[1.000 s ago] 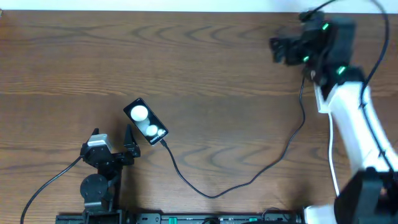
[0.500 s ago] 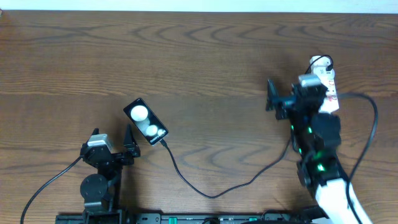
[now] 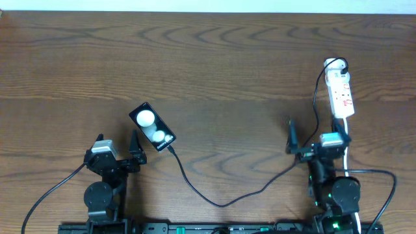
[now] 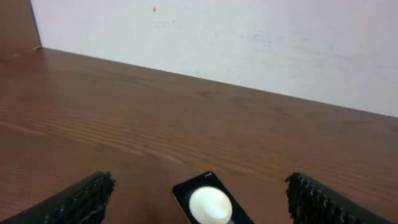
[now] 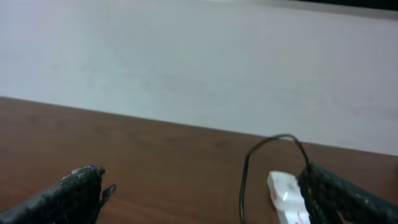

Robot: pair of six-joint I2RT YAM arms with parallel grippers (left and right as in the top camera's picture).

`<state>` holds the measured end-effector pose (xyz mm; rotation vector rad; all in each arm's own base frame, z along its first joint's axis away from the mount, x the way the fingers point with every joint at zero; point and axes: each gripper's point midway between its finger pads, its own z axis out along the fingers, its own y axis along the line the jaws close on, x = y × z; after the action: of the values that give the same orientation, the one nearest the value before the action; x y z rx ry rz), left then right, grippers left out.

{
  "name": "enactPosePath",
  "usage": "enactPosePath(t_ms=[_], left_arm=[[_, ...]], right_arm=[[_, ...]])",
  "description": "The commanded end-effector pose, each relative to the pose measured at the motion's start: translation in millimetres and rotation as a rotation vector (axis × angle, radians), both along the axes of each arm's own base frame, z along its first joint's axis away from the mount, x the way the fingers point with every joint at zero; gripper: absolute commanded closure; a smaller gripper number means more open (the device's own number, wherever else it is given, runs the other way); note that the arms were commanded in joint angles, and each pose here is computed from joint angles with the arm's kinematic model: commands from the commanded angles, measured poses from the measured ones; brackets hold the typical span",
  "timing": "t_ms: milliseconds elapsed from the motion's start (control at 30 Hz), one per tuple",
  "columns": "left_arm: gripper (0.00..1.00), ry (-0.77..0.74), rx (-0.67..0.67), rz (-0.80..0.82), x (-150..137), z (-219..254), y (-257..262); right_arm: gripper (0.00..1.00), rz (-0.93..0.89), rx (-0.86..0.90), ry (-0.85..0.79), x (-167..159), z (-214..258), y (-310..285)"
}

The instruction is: Plug charger to phone and switch on socket

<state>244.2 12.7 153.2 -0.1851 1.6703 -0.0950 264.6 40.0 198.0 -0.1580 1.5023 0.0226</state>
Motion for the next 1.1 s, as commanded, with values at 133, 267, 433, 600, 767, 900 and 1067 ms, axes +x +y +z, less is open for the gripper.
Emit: enactPosePath(t_ms=[133, 267, 433, 600, 767, 900, 1067], left_arm=[[0.09, 0.043, -0.004, 0.005, -1, -16, 1], [0.09, 0.043, -0.004, 0.005, -1, -16, 1], [0.09, 0.043, -0.004, 0.005, -1, -16, 1], [0.09, 0.043, -0.004, 0.005, 0, -16, 1], [0.09, 0.043, -0.004, 0.005, 0, -16, 1], [0.09, 0.043, -0.004, 0.005, -1, -16, 1], [0.09, 0.043, -0.004, 0.005, 0, -16, 1]], right_arm=[[0.01, -0.031, -0.042, 0.086, -10, -28, -9], [0.01, -0.055, -0.053, 0.149, -16, -45, -16], [0.01, -0.095, -0.046, 0.125, -19, -40, -27], [0.01, -0.110, -0.035, 0.126, -19, -40, -31], [0.01, -0.109, -0.026, 0.126, -19, -40, -31], [0.01, -0.110, -0.026, 0.126, -19, -39, -31], [0.01, -0.110, -0.026, 0.126, -19, -39, -31]])
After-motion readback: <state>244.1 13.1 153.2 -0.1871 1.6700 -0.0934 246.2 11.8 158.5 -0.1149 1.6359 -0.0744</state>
